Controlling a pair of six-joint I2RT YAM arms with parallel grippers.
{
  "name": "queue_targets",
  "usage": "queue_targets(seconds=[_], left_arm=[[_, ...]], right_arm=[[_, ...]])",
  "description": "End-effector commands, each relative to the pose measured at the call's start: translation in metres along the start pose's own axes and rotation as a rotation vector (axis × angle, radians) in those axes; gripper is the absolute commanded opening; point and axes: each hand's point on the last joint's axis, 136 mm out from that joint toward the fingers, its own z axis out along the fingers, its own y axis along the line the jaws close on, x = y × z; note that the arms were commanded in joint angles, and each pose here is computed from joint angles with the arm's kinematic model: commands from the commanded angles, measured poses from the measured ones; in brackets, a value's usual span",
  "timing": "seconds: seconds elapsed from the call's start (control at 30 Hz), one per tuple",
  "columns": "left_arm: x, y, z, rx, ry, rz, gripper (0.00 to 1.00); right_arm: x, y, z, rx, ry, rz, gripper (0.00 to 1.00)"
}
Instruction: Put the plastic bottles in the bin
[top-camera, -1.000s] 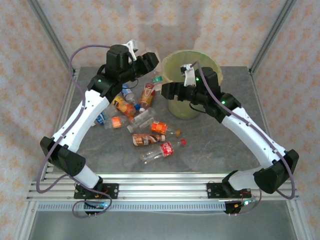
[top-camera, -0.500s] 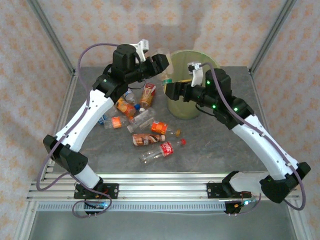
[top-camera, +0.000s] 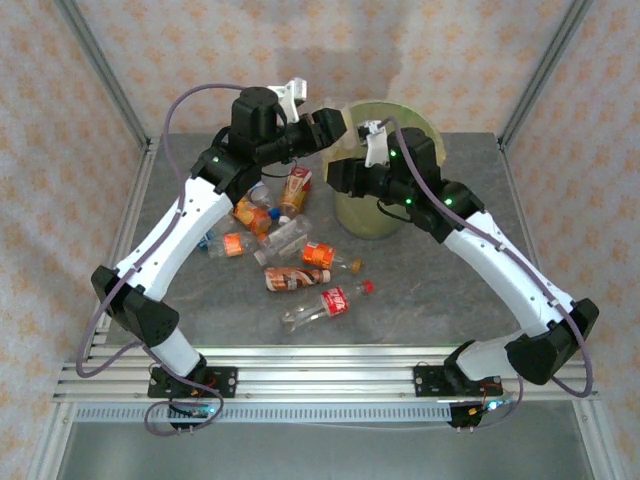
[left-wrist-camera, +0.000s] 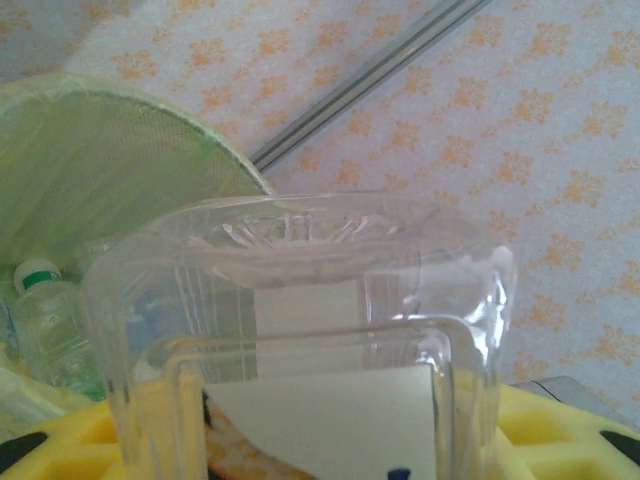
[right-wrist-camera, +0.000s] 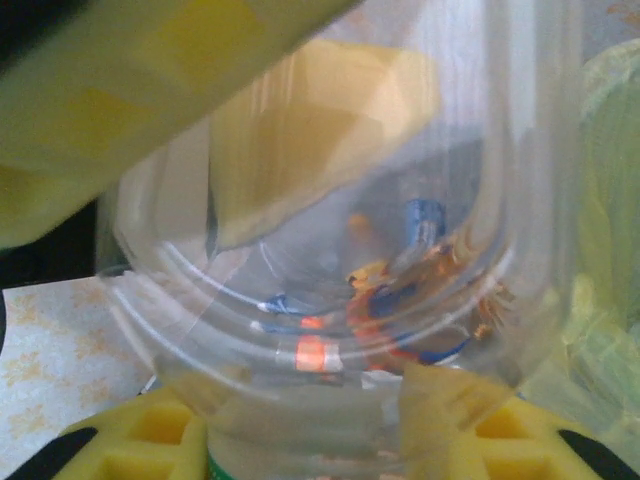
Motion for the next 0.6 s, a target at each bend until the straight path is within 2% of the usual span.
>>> queue_targets(seconds=[0.0,0.03,0.07,0.23,0.37,0.57], left_arm=[[-0.011,-0.019,-0.017,0.016,-0.030,0.044,0.88],[-0.014,-0.019,-0.021,0.005,-0.043,0.054,0.99],[-0.018,-0.019,-0.026,-0.008,-0.062,0.063,1.00],[-0.038,-0.002,-0.062,-0.130,-0.170,0.112,1.00],[-0.041,0.018,-0.093,-0.246,-0.243,0.161,1.00],[-0.011,0.062,-0.119,-0.414,-0.206,0.266,1.00]], right_arm=[[-0.024,-0.004,-0.015,0.069,-0.076,-0.053,0.24],[-0.027,-0.009,-0.018,0.100,-0.084,-0.060,0.21],[-0.030,-0.014,-0.021,0.137,-0.091,-0.066,0.18],[-0.042,-0.053,-0.034,0.326,-0.105,-0.041,0.15],[-0.048,-0.082,-0.034,0.388,-0.083,0.015,0.15],[-0.046,-0.105,-0.016,0.444,0.017,0.025,0.15]])
